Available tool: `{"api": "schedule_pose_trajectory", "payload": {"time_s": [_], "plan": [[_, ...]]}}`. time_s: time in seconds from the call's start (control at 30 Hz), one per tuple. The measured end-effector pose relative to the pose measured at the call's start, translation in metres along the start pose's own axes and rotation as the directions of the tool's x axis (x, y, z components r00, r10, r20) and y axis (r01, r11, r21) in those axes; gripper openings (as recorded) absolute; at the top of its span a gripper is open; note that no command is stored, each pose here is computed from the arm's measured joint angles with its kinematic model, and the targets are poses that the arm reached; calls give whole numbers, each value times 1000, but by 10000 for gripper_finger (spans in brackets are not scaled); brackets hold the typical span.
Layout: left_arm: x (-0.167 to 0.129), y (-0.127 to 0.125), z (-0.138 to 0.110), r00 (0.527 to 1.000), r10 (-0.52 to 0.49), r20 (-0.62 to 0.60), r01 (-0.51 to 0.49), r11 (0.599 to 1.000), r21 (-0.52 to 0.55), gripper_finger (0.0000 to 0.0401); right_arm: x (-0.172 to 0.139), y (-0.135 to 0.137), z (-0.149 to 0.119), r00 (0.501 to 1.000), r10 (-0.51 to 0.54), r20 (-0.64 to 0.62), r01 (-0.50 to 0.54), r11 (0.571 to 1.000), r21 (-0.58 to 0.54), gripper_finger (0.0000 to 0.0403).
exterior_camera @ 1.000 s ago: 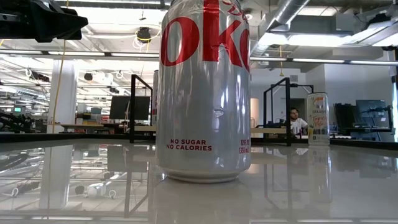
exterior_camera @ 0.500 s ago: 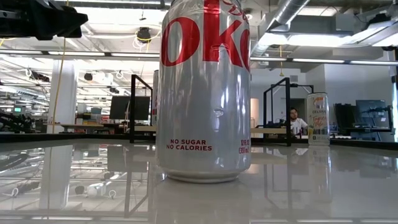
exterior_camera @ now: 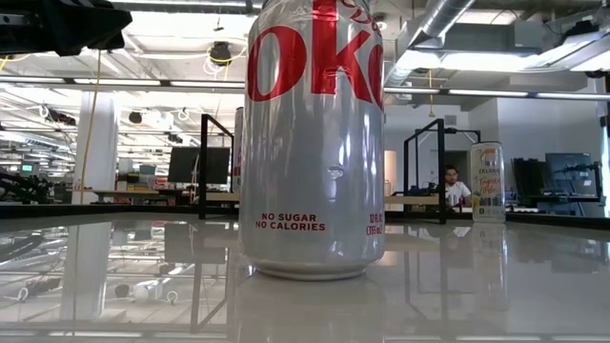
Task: Place canned beverage on shelf
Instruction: Put the red-silver soda can on the shelf aligned with the other red-silver soda can
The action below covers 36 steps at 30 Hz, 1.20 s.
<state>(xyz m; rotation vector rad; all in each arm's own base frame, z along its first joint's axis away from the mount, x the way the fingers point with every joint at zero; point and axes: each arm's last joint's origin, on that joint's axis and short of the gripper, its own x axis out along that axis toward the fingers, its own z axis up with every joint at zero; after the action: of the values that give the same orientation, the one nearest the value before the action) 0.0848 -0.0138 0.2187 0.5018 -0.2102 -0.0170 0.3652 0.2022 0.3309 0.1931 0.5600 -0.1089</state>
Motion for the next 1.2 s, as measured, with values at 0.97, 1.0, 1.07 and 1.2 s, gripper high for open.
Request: {"api": "schedule_pose_trajectory", "payload": {"time_s": [0.97, 1.0, 1.07, 1.2], "plan": [[0, -2, -4, 999, -20, -37, 17, 996, -85, 0, 33, -1, -32, 960, 13, -281, -31, 998, -60, 379], [0, -2, -3, 999, -19, -36, 16, 996, -84, 0, 32, 0, -33, 959, 14, -282, -33, 998, -62, 379], [0, -2, -4, 999, -19, -37, 17, 997, -80, 0, 31, 2, -34, 958, 16, -286, -37, 997, -67, 379], [0, -2, -4, 999, -19, -37, 16, 997, -77, 0, 42, 4, -43, 953, 3, -304, -28, 996, -79, 379]]}}
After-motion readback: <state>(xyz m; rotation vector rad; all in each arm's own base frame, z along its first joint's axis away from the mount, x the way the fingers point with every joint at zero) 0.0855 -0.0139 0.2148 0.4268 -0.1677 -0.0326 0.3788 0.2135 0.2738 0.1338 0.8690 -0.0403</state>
